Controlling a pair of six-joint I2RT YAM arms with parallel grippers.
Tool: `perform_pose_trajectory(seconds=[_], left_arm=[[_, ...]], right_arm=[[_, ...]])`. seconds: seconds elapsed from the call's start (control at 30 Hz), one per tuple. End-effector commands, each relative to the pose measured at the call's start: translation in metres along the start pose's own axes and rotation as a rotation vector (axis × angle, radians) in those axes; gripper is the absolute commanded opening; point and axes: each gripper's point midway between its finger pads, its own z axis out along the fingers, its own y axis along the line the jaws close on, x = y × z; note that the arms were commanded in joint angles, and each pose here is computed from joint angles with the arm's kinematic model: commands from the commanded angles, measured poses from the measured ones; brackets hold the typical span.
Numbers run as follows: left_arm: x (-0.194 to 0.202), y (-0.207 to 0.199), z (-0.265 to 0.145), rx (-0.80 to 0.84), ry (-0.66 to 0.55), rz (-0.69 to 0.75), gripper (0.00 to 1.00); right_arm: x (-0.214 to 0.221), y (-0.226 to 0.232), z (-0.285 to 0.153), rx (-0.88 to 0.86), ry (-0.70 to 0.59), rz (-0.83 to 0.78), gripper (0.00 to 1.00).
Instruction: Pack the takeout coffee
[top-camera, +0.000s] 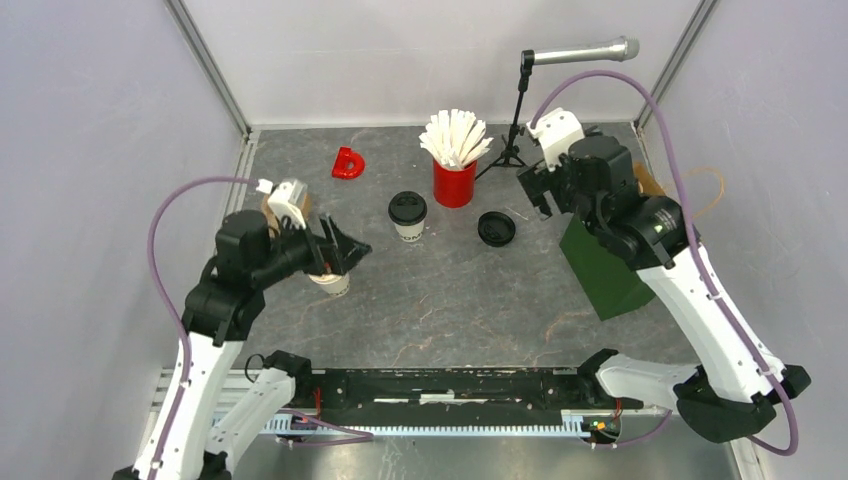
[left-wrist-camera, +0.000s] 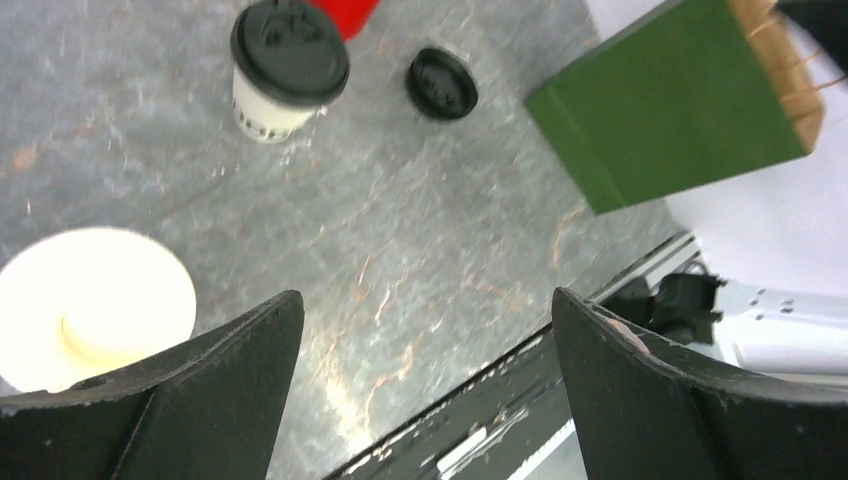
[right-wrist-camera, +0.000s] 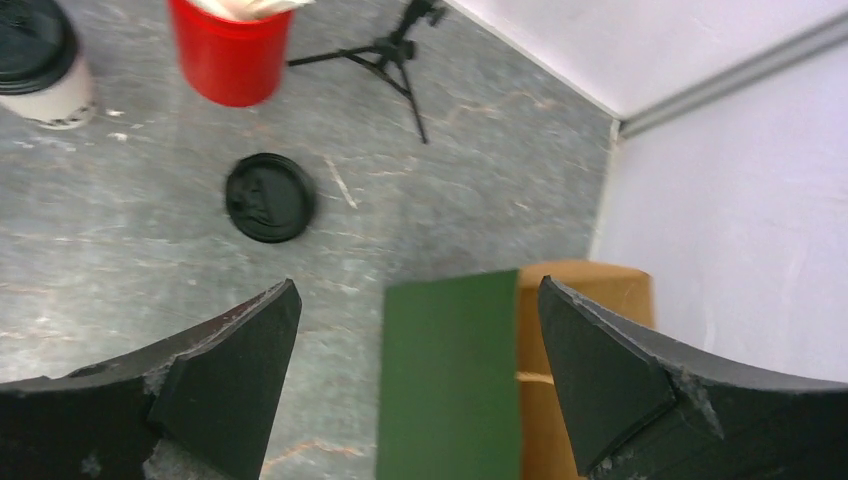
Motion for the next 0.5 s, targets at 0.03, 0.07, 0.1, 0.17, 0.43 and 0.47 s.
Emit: perform_pose_trajectory(seconds=[0.03,0.07,0.1,0.17,0.43,0.47], left_arm=[[0.05,0.029,-0.01,-0.069,0.079,0.064,1.0],[0.054,0.034,-0.009,-0.085,0.079,0.057,1.0],[0.054,0.038,-0.009,-0.11,0.071,0.046,1.0],[0.051,0.04,-0.01,-0.124,0.06,0.053,1.0],[0.018,0.03,-0.026,-0.141,-0.136,-0.039,1.0],[0.021,0.029,-0.028,-0.143,-0.126,-0.071,1.0]], right_arm=[[-0.02,-0.054,-0.036,0.181,-0.033,0.017,0.98],[-0.019,-0.058,-0.035,0.203,-0.026,0.009,0.98],[-0.016,-0.062,-0.032,0.225,-0.01,-0.003,0.98],[-0.008,-0.074,-0.024,0.293,0.031,-0.012,0.98],[-0.01,-0.1,0.015,0.334,0.032,0.138,0.98],[-0.002,-0.103,0.021,0.341,0.059,0.155,0.98]])
